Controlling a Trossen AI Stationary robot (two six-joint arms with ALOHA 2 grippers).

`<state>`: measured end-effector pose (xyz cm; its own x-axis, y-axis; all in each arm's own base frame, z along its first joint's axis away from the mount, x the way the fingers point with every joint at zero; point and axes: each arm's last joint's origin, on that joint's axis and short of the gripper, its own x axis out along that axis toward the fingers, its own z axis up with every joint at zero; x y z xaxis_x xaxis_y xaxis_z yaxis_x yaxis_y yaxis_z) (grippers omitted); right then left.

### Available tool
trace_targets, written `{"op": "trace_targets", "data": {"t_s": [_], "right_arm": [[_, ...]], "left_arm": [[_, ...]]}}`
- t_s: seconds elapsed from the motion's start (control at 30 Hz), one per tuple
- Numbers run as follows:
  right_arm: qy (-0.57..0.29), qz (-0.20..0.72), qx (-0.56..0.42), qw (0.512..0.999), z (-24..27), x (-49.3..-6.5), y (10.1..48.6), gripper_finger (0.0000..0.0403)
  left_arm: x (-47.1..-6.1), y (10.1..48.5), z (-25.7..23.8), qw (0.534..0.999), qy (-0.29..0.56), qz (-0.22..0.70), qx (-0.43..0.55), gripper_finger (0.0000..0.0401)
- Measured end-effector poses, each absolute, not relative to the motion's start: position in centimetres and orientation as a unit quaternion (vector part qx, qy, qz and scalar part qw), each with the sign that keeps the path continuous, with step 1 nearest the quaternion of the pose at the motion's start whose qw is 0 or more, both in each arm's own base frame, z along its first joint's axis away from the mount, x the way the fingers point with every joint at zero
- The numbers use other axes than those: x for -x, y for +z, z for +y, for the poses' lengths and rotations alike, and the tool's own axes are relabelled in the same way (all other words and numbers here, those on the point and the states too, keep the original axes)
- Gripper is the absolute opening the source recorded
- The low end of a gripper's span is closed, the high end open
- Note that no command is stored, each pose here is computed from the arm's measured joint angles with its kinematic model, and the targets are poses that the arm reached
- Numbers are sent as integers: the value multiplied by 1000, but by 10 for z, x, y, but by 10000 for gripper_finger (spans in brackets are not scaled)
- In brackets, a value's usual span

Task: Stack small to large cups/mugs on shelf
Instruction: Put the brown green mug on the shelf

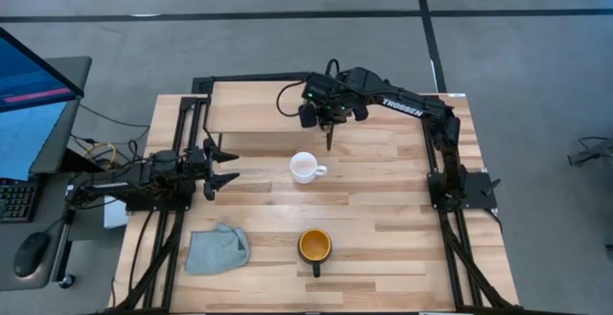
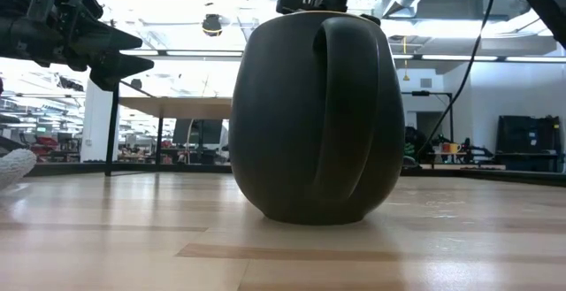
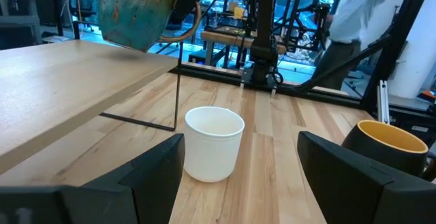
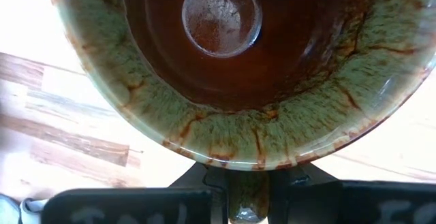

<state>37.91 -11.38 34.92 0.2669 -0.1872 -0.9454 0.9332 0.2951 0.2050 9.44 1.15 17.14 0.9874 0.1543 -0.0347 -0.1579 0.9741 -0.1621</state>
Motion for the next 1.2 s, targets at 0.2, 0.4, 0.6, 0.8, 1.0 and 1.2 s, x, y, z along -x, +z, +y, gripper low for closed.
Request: {"op": "trace_targets", "data": {"t_s": [0.2, 0.4, 0.6, 0.8, 1.0, 1.2], "right_arm": [[-417, 439, -425, 673, -114, -379, 349, 64], [-421, 447, -422, 667, -114, -387, 339, 64], [-410, 475, -395, 671, -119, -400, 321, 64], [-396, 463, -402, 684, -121, -404, 332, 64], [-401, 458, -421, 672, -116, -399, 346, 64], [-417, 478, -423, 647, -115, -393, 343, 64]], "left_arm": [[-94, 171, 12, 993, 79, 11, 82, 277], [-94, 171, 11, 994, 74, 12, 83, 277], [-94, 171, 11, 994, 72, 13, 82, 277], [-94, 171, 11, 994, 70, 13, 82, 277], [-94, 171, 11, 994, 70, 13, 81, 277], [-94, 171, 11, 994, 69, 13, 81, 277]]}}
